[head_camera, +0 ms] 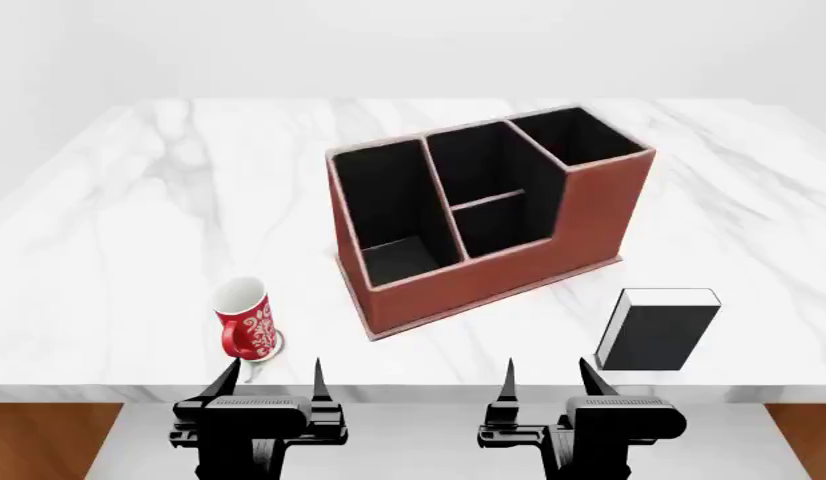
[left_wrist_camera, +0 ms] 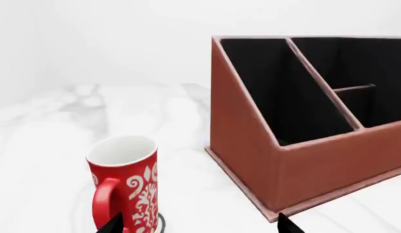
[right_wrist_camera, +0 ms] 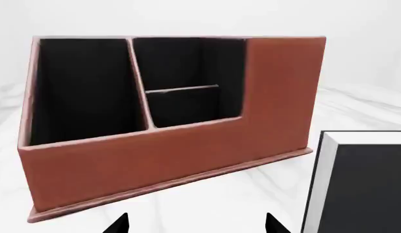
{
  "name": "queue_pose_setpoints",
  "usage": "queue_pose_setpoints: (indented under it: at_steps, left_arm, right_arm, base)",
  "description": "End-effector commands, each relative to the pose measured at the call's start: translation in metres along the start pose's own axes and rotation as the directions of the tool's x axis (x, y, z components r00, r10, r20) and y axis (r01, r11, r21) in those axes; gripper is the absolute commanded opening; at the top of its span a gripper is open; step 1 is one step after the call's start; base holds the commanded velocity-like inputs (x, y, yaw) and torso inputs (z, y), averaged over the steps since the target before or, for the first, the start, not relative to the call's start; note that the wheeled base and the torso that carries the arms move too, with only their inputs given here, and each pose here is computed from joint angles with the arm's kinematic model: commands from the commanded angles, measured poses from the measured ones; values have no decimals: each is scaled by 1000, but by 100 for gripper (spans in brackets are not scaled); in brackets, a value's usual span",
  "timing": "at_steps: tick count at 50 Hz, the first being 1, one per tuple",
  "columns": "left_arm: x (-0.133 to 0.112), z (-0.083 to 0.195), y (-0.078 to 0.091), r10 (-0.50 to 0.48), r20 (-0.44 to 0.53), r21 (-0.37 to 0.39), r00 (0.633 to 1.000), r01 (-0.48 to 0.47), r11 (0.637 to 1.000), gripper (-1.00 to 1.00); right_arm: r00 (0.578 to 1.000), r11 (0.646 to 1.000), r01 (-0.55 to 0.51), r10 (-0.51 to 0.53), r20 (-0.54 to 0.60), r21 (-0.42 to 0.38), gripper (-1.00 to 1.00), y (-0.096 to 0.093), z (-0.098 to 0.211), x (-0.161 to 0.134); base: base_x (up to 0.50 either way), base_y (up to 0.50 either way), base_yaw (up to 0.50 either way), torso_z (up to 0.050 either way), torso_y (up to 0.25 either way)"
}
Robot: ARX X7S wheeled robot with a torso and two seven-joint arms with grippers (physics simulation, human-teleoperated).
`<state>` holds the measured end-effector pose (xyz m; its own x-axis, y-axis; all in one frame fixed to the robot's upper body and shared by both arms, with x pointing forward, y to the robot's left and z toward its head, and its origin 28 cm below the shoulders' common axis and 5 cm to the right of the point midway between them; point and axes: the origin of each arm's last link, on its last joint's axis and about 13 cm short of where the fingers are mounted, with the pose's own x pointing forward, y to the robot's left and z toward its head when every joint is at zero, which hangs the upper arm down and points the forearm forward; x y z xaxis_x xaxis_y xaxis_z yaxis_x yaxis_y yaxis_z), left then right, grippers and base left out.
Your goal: Pick up the book and place it in the left compartment of the caddy.
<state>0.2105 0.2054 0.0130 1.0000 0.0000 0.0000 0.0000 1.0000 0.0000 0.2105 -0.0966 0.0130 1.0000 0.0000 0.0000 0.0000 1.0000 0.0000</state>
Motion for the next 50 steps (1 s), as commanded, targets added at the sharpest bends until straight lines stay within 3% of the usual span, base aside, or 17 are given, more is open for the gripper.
queue_pose_setpoints:
  at_steps: [1, 9, 37, 50]
  left_arm:
    - [0, 0, 0, 0, 0, 0, 1000, 0, 1000, 100]
    - [0, 0, 0, 1, 0, 5, 1000, -1, 1000, 100]
    - [1, -1, 0, 4, 0, 9, 1000, -4, 1000, 100]
    - [0, -2, 0, 7, 5, 26, 1000, -8, 1000, 100]
  right_arm:
    - [1000, 1000, -10, 10, 1, -1, 100, 1, 0, -1]
    - [1000, 999, -27, 27, -1, 16, 100, 1, 1, -2]
    - [1000, 1000, -21, 21, 6, 20, 100, 0, 2, -2]
    - [1000, 1000, -27, 27, -12, 1, 100, 2, 1, -2]
  base:
    - [0, 0, 0, 0, 0]
    - [0, -29, 0, 0, 0]
    - [0, -500, 0, 0, 0]
    - [0, -9, 0, 0, 0]
